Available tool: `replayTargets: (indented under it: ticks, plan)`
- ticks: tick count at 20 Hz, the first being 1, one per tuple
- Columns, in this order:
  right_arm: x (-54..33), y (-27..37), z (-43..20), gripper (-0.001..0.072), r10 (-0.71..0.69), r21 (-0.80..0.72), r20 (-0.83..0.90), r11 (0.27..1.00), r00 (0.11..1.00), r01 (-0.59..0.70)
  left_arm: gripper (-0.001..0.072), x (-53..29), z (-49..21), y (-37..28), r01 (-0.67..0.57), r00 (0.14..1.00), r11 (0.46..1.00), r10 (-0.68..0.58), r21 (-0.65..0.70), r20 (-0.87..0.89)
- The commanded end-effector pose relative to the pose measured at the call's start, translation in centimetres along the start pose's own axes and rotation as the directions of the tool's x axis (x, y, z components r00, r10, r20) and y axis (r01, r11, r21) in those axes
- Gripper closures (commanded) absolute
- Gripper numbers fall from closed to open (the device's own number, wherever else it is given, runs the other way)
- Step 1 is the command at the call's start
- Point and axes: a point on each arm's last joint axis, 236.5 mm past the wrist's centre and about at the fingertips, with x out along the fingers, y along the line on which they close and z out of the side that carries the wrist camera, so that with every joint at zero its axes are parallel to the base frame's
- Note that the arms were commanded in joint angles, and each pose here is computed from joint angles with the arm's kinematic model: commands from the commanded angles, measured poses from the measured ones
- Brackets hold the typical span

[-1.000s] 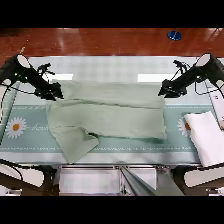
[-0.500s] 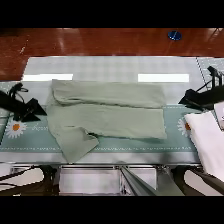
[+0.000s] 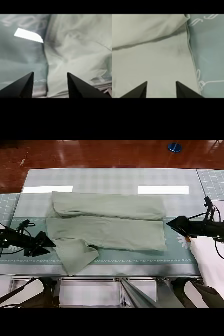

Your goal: Fold the shirts.

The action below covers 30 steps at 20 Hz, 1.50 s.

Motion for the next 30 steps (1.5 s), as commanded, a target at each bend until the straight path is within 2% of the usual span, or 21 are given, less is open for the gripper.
replayTargets:
  ticks: [1, 3, 4, 6, 7, 12, 16, 19, 24, 25, 26, 28, 30]
  plan:
    - [-0.7, -2.9, -0.1, 0.0292, -0.070, 0.062, 0.006, 0.996, 0.997, 0.070, 0.0200, 2.6, -0.3, -1.3, -0.008, 1.000, 0.999, 0.007, 0.044, 0.016]
    - [-2.2, -7.5, -1.2, 0.0292, -0.209, 0.103, -0.044, 0.972, 0.977, 0.212, 0.0211, 3.1, 0.2, -2.4, -0.012, 0.999, 0.998, 0.009, 0.068, 0.041]
    - [-3.1, -9.9, -2.6, 0.0292, -0.283, 0.139, -0.103, 0.945, 0.954, 0.296, 0.0288, 3.3, 0.6, -2.6, -0.019, 0.998, 0.998, 0.016, 0.063, 0.058]
    - [-4.0, -11.6, -6.2, 0.0291, -0.315, 0.170, -0.236, 0.918, 0.919, 0.358, 0.0605, 3.5, 1.1, -3.2, -0.015, 0.997, 0.998, 0.010, 0.061, 0.082]
    - [-3.7, -11.3, -8.3, 0.0292, -0.285, 0.156, -0.307, 0.926, 0.908, 0.343, 0.0688, 3.5, 1.1, -3.6, -0.004, 0.997, 0.998, -0.002, 0.067, 0.083]
    - [-0.4, -8.3, -12.8, 0.0292, -0.126, 0.188, -0.406, 0.958, 0.905, 0.218, 0.0689, 3.0, 0.8, -4.3, 0.010, 0.998, 0.995, -0.016, 0.102, 0.061]
    - [1.1, -7.0, -10.7, 0.0292, -0.092, 0.222, -0.321, 0.960, 0.943, 0.170, 0.0689, 3.0, 0.6, -4.3, 0.010, 0.998, 0.995, -0.016, 0.103, 0.055]
    - [3.4, -5.0, -9.3, 0.0292, -0.014, 0.272, -0.282, 0.958, 0.959, 0.094, 0.0688, 3.0, 0.6, -4.3, 0.011, 0.998, 0.995, -0.016, 0.103, 0.054]
    - [7.7, -4.5, -10.3, 0.0302, -0.039, 0.270, -0.337, 0.953, 0.941, 0.136, 0.0688, 3.0, 0.5, -4.3, 0.012, 0.999, 0.995, -0.017, 0.103, 0.051]
    - [8.1, -4.3, -10.2, 0.0378, -0.032, 0.273, -0.338, 0.953, 0.941, 0.131, 0.0688, 3.0, 0.5, -4.3, 0.011, 0.999, 0.995, -0.017, 0.104, 0.051]
    - [8.2, -3.9, -9.7, 0.0517, -0.025, 0.269, -0.333, 0.956, 0.943, 0.120, 0.0688, 2.8, 0.8, -4.5, 0.012, 0.998, 0.994, -0.019, 0.110, 0.056]
    - [7.6, -2.7, -8.3, 0.0695, -0.009, 0.206, -0.315, 0.975, 0.949, 0.078, 0.0688, 1.5, 1.7, -5.4, 0.017, 0.996, 0.989, -0.029, 0.145, 0.080]
    - [6.4, -1.1, -6.2, 0.0692, -0.002, 0.133, -0.291, 0.990, 0.957, 0.042, 0.0688, -0.9, 3.4, -6.9, 0.022, 0.990, 0.982, -0.047, 0.189, 0.129]
